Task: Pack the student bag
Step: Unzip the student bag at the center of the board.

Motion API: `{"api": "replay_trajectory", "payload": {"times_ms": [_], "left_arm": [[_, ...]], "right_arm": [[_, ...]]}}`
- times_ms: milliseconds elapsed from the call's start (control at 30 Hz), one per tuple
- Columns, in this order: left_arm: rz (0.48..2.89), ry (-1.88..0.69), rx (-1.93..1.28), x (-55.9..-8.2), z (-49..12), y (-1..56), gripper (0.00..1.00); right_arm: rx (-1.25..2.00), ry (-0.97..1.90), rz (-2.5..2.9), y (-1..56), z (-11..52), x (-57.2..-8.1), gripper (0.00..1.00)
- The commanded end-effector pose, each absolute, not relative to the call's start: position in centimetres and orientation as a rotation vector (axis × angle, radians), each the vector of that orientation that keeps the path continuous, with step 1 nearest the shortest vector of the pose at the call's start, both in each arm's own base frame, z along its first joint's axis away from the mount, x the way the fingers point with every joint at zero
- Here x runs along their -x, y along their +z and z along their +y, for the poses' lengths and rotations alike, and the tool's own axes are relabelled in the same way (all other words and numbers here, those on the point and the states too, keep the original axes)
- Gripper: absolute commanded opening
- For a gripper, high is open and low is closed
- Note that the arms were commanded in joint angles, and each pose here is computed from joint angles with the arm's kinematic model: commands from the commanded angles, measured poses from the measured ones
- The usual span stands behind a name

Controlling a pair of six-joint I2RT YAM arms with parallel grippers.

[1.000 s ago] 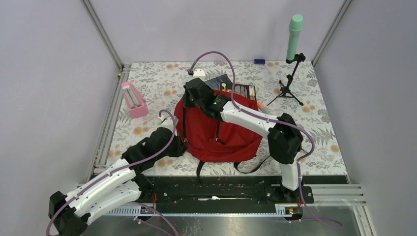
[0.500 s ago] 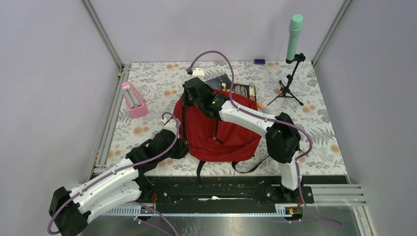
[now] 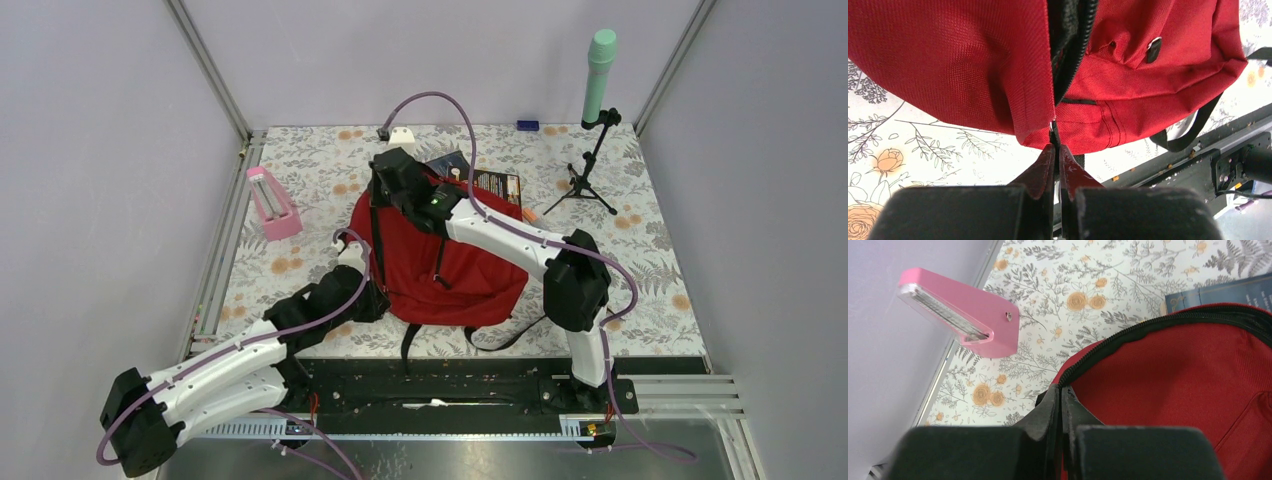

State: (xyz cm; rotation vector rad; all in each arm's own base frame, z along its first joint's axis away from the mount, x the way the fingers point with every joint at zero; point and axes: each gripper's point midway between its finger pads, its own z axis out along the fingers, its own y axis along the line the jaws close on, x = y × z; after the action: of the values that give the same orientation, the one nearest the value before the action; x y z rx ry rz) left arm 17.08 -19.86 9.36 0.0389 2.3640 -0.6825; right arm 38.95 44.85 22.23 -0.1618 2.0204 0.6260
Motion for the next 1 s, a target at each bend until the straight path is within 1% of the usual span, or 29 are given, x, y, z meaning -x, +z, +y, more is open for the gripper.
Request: {"api": "replay_trajectory", "payload": {"times_ms": [0, 300, 600, 733, 867, 900, 933, 967], "left_arm": [[2.346, -0.711, -0.013, -16.9, -20.3, 10.5, 0.00], [2.321, -0.743, -0.006, -16.8, -21.2, 10.4, 0.00], [2.332, -0.703, -0.002, -16.6, -21.5, 9.8, 0.00], [2.337, -0.708, -0.018, -16.3, -21.9, 9.9, 0.00], [2.299, -0.727, -0.022, -16.6, -21.9, 11.8, 0.00], [2.288, -0.724, -0.028, -16.6, -21.7, 12.5, 0.01], [2.273, -0.724, -0.034, -16.7, -21.6, 13.4, 0.10], [2.258, -0.721, -0.046, -16.8, -21.5, 14.3, 0.22]], "right_arm": [[0.027, 0.707, 1.739, 33.4, 44.4, -41.9, 0.00], [0.009, 0.752, 1.676, 37.5, 43.9, -41.5, 0.00], [0.012, 0.757, 1.605, 41.5, 43.2, -41.2, 0.00], [0.025, 0.761, 1.608, 41.5, 43.0, -40.8, 0.00], [0.070, 0.825, 1.627, 39.2, 43.5, -39.6, 0.00], [0.078, 0.837, 1.634, 38.2, 43.4, -39.2, 0.00], [0.080, 0.837, 1.643, 37.3, 43.1, -38.9, 0.00], [0.085, 0.821, 1.660, 36.1, 42.8, -38.8, 0.02]]}}
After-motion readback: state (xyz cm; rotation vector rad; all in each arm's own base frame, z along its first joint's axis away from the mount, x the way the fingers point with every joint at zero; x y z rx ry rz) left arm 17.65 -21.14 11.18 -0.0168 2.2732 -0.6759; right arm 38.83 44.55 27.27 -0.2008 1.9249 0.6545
